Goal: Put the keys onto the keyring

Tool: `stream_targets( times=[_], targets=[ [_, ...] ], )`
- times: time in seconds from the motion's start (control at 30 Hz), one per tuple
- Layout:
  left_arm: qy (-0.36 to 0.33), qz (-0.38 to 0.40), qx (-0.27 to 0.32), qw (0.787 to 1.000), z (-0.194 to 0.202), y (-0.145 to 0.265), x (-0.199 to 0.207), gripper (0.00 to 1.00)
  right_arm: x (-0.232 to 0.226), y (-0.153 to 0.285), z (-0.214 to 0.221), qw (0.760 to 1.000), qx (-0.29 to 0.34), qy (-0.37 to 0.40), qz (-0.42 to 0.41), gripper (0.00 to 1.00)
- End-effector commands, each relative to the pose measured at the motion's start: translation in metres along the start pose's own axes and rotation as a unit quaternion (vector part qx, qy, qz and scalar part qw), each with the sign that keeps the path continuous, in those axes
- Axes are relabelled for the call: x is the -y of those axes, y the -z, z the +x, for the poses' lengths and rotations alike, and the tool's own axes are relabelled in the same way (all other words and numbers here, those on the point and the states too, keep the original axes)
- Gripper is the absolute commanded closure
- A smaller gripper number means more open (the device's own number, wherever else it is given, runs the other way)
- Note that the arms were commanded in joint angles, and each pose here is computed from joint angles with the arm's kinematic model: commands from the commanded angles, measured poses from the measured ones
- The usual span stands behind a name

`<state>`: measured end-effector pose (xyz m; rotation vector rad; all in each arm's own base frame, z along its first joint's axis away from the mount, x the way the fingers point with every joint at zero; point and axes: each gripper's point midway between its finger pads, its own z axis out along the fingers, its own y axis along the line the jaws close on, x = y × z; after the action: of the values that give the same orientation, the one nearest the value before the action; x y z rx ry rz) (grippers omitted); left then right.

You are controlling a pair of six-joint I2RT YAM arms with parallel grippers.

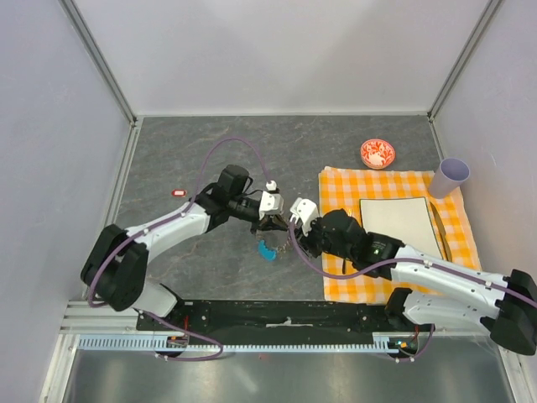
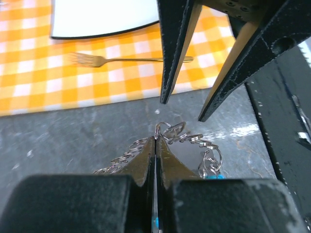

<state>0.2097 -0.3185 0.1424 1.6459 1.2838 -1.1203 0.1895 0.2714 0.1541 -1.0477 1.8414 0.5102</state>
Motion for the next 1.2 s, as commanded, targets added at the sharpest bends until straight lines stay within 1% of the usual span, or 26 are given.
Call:
stream_targets(
  times=[0.0, 0.03, 0.07, 0.1, 0.17, 0.23, 0.33, 0.4, 0.43, 0.47, 0.5, 0.53, 0.57, 0.6, 0.67, 0.7, 0.73, 0.8, 0.83, 0.9, 1.0, 1.17],
  targets=[
    [-0.015, -0.129, 0.024, 0.991, -0.038, 0.02, -0.027, 0.98, 0.014, 0.013, -0.024, 0.996, 0.04, -0.059, 0.048, 0.52],
    [-0.013, -0.143, 0.027, 0.989, -0.042, 0.021, -0.028, 0.98, 0.023, 0.016, -0.025, 0.994, 0.042, -0.07, 0.073, 0.48],
    [-0.014, -0.174, 0.015, 0.984, -0.04, 0.025, -0.034, 0.98, 0.026, 0.021, -0.028, 0.992, 0.051, -0.081, 0.083, 0.42],
    [-0.015, -0.183, 0.01, 0.983, -0.04, 0.022, -0.03, 0.98, 0.029, 0.022, -0.029, 0.989, 0.056, -0.104, 0.094, 0.39],
    [-0.014, -0.214, 0.005, 0.977, -0.045, 0.028, -0.031, 0.98, 0.032, 0.025, -0.035, 0.983, 0.075, -0.133, 0.104, 0.37],
    [-0.008, -0.225, 0.012, 0.974, -0.051, 0.031, -0.025, 0.98, 0.029, 0.022, -0.042, 0.978, 0.093, -0.159, 0.098, 0.37],
    [-0.007, -0.233, 0.014, 0.972, -0.054, 0.033, -0.018, 0.98, 0.033, 0.019, -0.044, 0.977, 0.106, -0.152, 0.101, 0.37],
    [-0.008, -0.246, 0.015, 0.969, -0.057, 0.037, -0.015, 0.98, 0.03, 0.018, -0.048, 0.979, 0.113, -0.152, 0.07, 0.38],
    [-0.01, -0.245, 0.015, 0.969, -0.058, 0.037, -0.013, 0.98, 0.043, 0.02, -0.057, 0.974, 0.136, -0.165, 0.069, 0.38],
    [-0.01, -0.251, 0.014, 0.968, -0.058, 0.039, -0.011, 0.98, 0.028, 0.022, -0.061, 0.975, 0.146, -0.167, 0.006, 0.39],
    [-0.008, -0.255, 0.017, 0.967, -0.06, 0.04, -0.009, 0.98, 0.029, 0.024, -0.065, 0.973, 0.156, -0.171, -0.015, 0.39],
    [-0.009, -0.258, 0.018, 0.966, -0.061, 0.041, -0.008, 0.98, 0.042, 0.028, -0.071, 0.967, 0.174, -0.184, -0.018, 0.39],
    [-0.01, -0.262, 0.021, 0.965, -0.062, 0.044, -0.005, 0.98, 0.038, 0.029, -0.073, 0.966, 0.177, -0.182, -0.041, 0.39],
    [-0.009, -0.267, 0.025, 0.963, -0.064, 0.045, -0.004, 0.98, 0.025, 0.032, -0.076, 0.964, 0.178, -0.173, -0.09, 0.39],
    [-0.009, -0.276, 0.029, 0.961, -0.061, 0.047, -0.001, 0.98, 0.021, 0.033, -0.08, 0.96, 0.179, -0.175, -0.125, 0.39],
    [-0.018, -0.284, 0.046, 0.958, -0.071, 0.05, 0.0, 0.98, 0.012, 0.036, -0.081, 0.955, 0.178, -0.175, -0.159, 0.4],
    [-0.021, -0.286, 0.052, 0.957, -0.072, 0.052, 0.0, 0.98, 0.015, 0.037, -0.087, 0.952, 0.19, -0.174, -0.166, 0.4],
    [-0.026, -0.289, 0.062, 0.955, -0.073, 0.053, 0.003, 0.98, 0.016, 0.036, -0.086, 0.944, 0.19, -0.199, -0.182, 0.41],
    [-0.03, -0.294, 0.071, 0.953, -0.076, 0.053, 0.002, 0.98, 0.021, 0.039, -0.092, 0.939, 0.204, -0.201, -0.189, 0.41],
    [-0.023, -0.296, 0.074, 0.952, -0.074, 0.052, 0.0, 0.98, 0.022, 0.035, -0.091, 0.933, 0.199, -0.223, -0.203, 0.44],
    [-0.017, -0.304, 0.089, 0.949, -0.078, 0.052, -0.004, 0.98, 0.024, 0.03, -0.09, 0.932, 0.188, -0.229, -0.209, 0.47],
    [-0.024, -0.324, 0.14, 0.935, -0.094, 0.058, -0.008, 0.98, 0.023, 0.022, -0.083, 0.929, 0.169, -0.25, -0.216, 0.54]
  ],
)
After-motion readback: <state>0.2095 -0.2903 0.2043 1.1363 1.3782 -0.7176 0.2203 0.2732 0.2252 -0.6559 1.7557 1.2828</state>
